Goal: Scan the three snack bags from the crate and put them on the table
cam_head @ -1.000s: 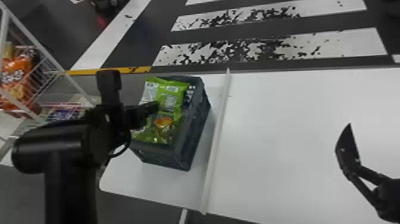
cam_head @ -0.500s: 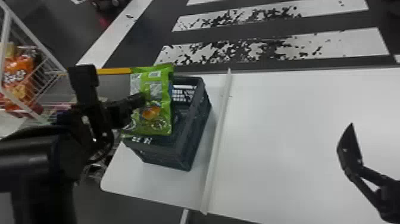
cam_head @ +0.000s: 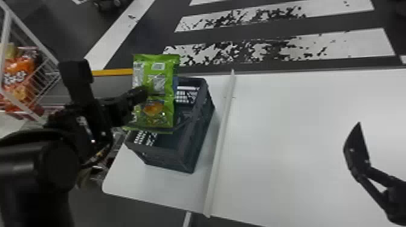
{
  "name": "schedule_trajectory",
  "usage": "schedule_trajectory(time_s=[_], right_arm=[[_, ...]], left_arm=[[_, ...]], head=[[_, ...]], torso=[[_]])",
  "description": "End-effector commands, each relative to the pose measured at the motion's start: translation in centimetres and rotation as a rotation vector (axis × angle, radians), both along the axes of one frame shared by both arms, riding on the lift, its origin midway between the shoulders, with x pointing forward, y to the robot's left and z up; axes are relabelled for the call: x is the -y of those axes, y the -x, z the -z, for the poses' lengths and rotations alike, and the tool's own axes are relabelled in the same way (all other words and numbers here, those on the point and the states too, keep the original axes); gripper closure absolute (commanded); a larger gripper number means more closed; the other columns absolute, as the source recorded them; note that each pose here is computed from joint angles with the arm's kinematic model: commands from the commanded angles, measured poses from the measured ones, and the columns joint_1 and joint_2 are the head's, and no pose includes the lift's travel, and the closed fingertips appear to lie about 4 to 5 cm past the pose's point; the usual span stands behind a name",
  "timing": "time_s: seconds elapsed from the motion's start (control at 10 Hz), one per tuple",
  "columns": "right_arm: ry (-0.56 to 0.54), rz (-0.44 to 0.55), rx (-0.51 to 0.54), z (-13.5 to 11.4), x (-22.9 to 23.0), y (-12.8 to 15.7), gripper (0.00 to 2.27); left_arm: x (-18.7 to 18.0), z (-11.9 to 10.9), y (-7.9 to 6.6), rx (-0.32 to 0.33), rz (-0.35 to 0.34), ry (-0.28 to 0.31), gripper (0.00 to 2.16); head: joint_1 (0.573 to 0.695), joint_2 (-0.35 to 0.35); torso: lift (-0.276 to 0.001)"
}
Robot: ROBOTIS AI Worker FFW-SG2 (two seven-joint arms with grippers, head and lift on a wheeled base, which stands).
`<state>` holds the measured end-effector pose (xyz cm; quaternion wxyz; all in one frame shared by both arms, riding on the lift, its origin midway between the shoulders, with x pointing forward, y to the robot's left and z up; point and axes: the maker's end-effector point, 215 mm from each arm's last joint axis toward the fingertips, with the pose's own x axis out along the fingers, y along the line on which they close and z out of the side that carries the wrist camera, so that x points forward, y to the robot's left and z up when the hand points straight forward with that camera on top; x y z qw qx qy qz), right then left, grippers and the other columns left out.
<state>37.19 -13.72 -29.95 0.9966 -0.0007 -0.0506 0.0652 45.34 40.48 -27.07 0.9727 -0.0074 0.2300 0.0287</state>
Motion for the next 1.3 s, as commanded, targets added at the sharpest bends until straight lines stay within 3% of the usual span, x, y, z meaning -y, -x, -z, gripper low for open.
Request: schedule_trajectory(time_s=[0.0, 0.2, 0.3, 0.5, 0.7, 0.9, 1.2], right_arm=[[0.001, 0.004, 0.005, -0.1, 0.2, 0.0, 0.09], [0.002, 0.005, 0.014, -0.3, 0.4, 0.0, 0.09], [0.01, 0.004, 0.018, -0.4, 0.4, 0.0, 0.09], [0.016, 0.009, 0.013, -0.1, 0.6, -0.1, 0.09], [0.02, 0.01, 0.015, -0.2, 0.5, -0.1, 0.09], [0.026, 0.012, 0.02, -0.3, 0.6, -0.1, 0.09], [0.02, 0.017, 0.027, -0.8, 0.7, -0.2, 0.09]], left_arm=[[-0.1, 1.1, -0.5, 0.011, -0.012, 0.027, 1.97], [-1.1, 2.0, -1.7, 0.068, -0.025, 0.03, 1.97], [-1.7, 1.7, -2.4, 0.125, -0.026, 0.022, 1.97], [-1.8, 1.3, -3.3, 0.167, -0.016, 0.021, 1.97], [0.5, -1.1, -3.8, 0.206, 0.028, 0.042, 1.97], [5.5, -1.8, -3.0, 0.186, 0.118, 0.147, 1.97], [13.6, -0.6, -2.3, 0.144, 0.274, 0.284, 1.97]], head=[[0.695, 0.35], [0.695, 0.349], [0.695, 0.35], [0.695, 0.35], [0.695, 0.35], [0.695, 0.315], [0.695, 0.234]], torso=[[-0.094], [-0.094], [-0.094], [-0.094], [-0.094], [-0.094], [-0.094]])
